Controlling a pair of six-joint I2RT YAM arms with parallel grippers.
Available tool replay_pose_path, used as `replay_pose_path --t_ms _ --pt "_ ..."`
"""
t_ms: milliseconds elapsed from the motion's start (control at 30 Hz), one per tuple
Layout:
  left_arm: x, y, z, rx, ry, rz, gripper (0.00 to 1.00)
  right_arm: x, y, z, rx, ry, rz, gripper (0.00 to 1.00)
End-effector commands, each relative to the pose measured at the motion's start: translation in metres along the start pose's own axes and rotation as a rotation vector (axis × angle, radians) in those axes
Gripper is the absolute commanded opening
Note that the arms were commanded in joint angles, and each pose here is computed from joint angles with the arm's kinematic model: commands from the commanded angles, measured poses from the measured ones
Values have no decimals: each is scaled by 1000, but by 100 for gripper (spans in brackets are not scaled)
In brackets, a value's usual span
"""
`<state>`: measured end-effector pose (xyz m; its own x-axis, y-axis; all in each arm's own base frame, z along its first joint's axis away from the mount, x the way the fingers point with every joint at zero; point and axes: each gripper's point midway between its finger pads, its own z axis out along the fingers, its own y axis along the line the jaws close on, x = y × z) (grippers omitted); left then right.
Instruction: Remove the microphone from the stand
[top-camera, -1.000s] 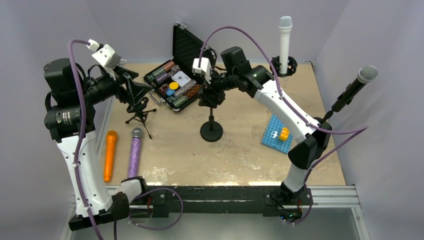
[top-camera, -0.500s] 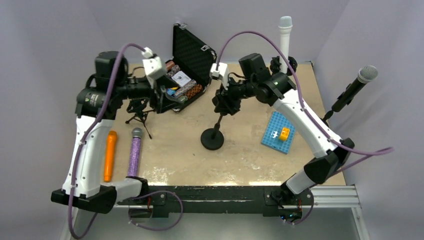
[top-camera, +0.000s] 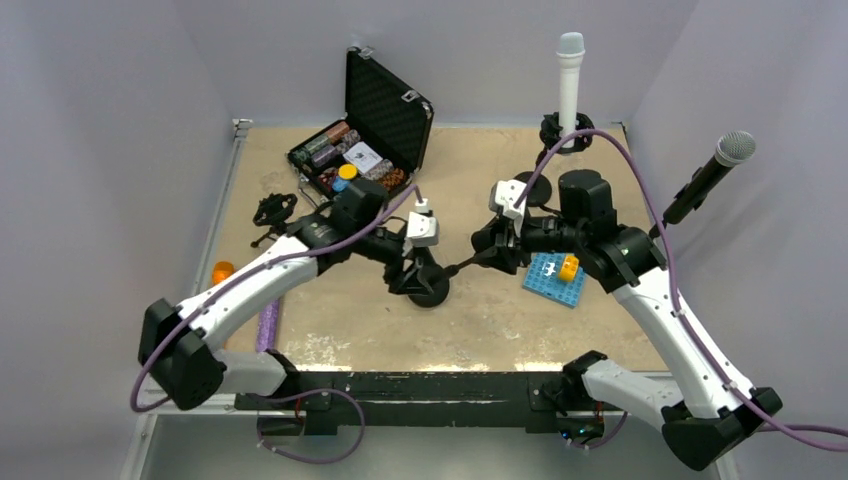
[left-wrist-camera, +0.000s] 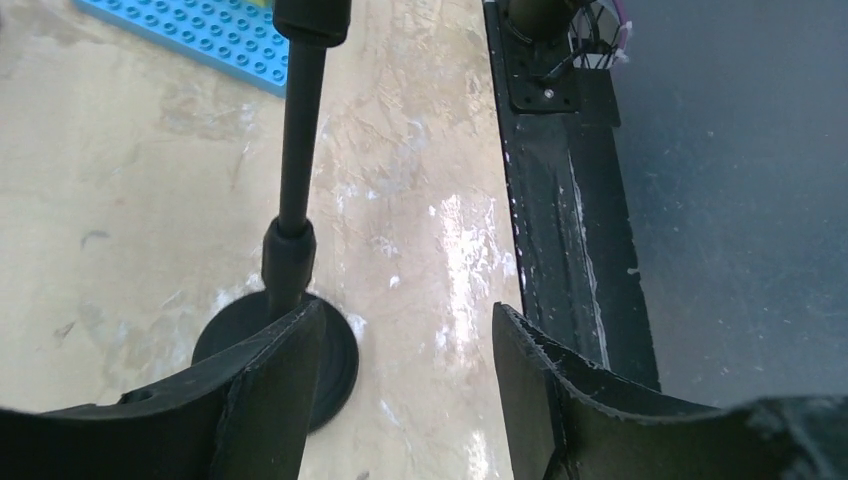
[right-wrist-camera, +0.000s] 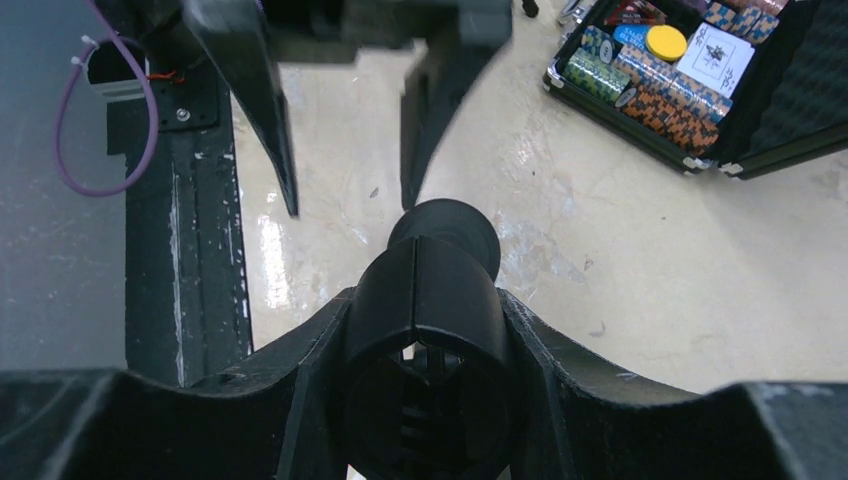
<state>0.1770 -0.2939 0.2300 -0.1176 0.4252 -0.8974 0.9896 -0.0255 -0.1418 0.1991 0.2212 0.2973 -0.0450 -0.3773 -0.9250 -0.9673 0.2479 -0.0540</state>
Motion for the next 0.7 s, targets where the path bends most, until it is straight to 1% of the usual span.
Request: replay_pose_path --t_ms 0,67,167,333,500,667 --pt "-24 26 40 39 -104 158 66 5 9 -2 -30 -15 -74 14" --pt "-21 31 52 101 -91 178 66 9 13 -5 -32 -15 -109 14" --pt "-14 42 65 149 -54 208 66 15 20 -10 -46 -6 -158 14" --pt "-2 57 82 169 -33 196 66 19 22 -14 -52 21 -202 14" --pt "16 52 93 232 3 175 60 18 20 -13 -44 15 -189 14" --pt "33 53 95 211 32 185 54 19 18 -13 -27 15 -177 14"
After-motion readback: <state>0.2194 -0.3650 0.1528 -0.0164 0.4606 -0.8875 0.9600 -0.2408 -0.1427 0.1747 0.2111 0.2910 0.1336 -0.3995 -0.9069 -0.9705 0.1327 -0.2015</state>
